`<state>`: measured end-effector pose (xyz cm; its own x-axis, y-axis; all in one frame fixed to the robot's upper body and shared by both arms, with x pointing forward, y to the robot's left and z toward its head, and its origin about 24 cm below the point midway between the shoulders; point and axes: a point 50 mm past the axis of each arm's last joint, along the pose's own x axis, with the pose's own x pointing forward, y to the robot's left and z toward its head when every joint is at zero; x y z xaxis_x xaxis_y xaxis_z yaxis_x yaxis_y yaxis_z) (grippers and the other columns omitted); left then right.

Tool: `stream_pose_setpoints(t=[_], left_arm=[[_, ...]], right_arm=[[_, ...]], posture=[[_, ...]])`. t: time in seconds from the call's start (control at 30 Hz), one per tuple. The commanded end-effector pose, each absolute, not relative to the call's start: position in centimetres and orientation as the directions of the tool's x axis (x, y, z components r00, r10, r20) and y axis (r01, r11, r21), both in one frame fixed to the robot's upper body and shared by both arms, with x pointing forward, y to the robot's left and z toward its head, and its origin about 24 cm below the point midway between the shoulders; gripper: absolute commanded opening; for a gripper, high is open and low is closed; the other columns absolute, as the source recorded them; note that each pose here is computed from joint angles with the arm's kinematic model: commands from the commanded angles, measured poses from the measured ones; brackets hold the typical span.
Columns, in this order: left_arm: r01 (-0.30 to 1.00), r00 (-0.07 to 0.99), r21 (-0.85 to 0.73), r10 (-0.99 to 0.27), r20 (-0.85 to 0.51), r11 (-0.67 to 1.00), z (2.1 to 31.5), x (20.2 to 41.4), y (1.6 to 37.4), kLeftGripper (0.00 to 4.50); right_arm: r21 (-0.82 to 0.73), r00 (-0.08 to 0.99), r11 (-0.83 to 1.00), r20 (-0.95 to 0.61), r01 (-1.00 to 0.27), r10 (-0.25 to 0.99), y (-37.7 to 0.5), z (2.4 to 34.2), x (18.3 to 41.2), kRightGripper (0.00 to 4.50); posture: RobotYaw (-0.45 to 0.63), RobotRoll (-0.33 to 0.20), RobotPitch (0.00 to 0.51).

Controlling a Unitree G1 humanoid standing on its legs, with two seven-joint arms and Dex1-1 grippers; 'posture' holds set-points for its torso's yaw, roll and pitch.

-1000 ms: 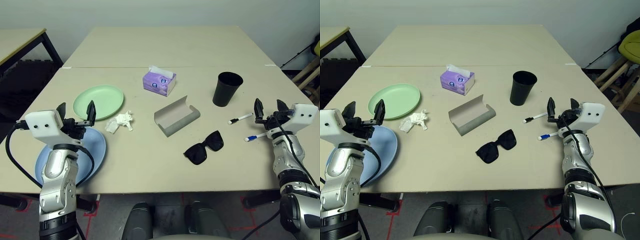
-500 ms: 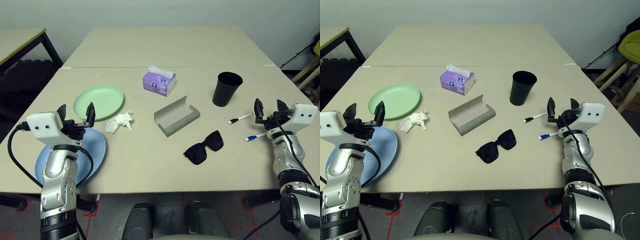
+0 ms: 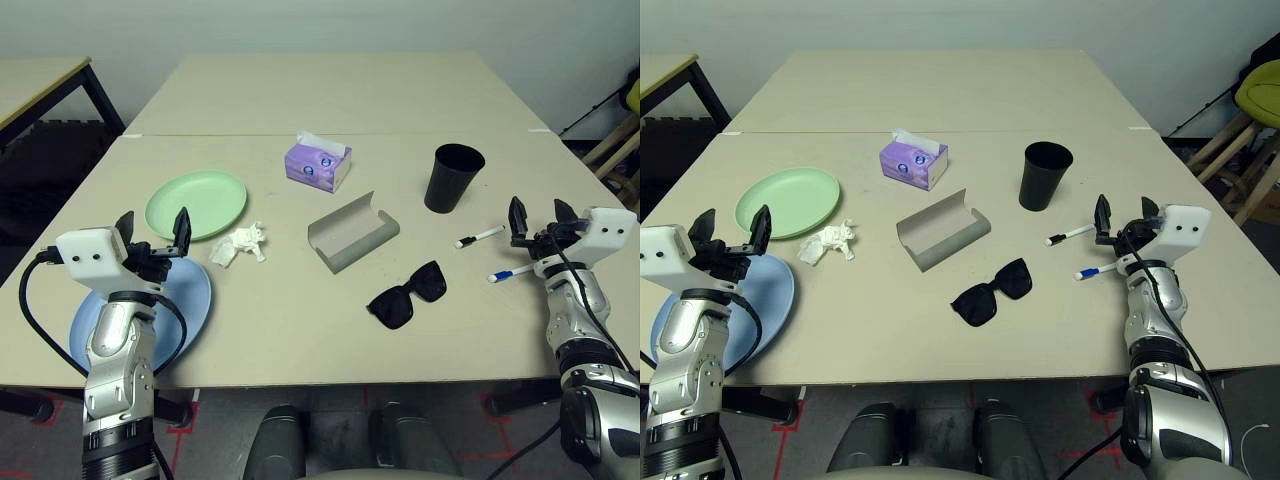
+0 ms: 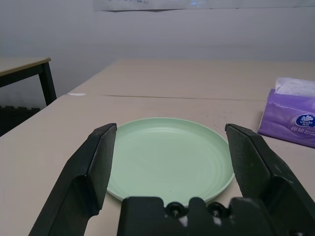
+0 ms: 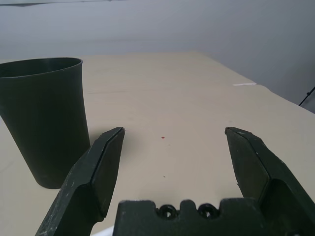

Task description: Organize and tidy the items on the table.

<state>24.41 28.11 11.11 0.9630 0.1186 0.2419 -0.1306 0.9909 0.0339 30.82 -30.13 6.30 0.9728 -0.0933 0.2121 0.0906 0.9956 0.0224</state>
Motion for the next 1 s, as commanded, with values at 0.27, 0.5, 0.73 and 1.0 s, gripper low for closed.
stream_pose_setpoints(t=[0.27, 0.5, 0.73, 1.0], left_arm=[[-0.123, 0.963, 0.036, 0.11, 0.246, 0.992, 11.0, 25.0, 28.5, 4.49], [-0.119, 0.963, 0.033, 0.107, 0.249, 0.992, 10.9, 25.1, 28.5, 4.49], [-0.121, 0.962, 0.033, 0.109, 0.25, 0.992, 10.9, 25.0, 28.4, 4.49], [-0.117, 0.961, 0.038, 0.103, 0.256, 0.992, 11.3, 25.1, 28.3, 4.49]], right_arm=[[-0.05, 0.924, 0.97, 0.296, -0.237, 0.241, -29.7, 9.9, 31.3, 4.5], [-0.124, 0.775, 0.81, 0.237, -0.573, 0.585, -27.0, 9.9, 29.8, 4.5], [-0.158, 0.593, 0.612, 0.156, -0.775, 0.79, -24.9, 9.7, 28.1, 4.5], [-0.216, 0.445, 0.469, 0.152, -0.856, 0.883, -23.6, 9.9, 26.7, 4.5]], posture=[[0.13, 0.0, 0.009], [0.14, 0.0, 0.01], [0.14, 0.0, 0.009], [0.14, 0.0, 0.011]])
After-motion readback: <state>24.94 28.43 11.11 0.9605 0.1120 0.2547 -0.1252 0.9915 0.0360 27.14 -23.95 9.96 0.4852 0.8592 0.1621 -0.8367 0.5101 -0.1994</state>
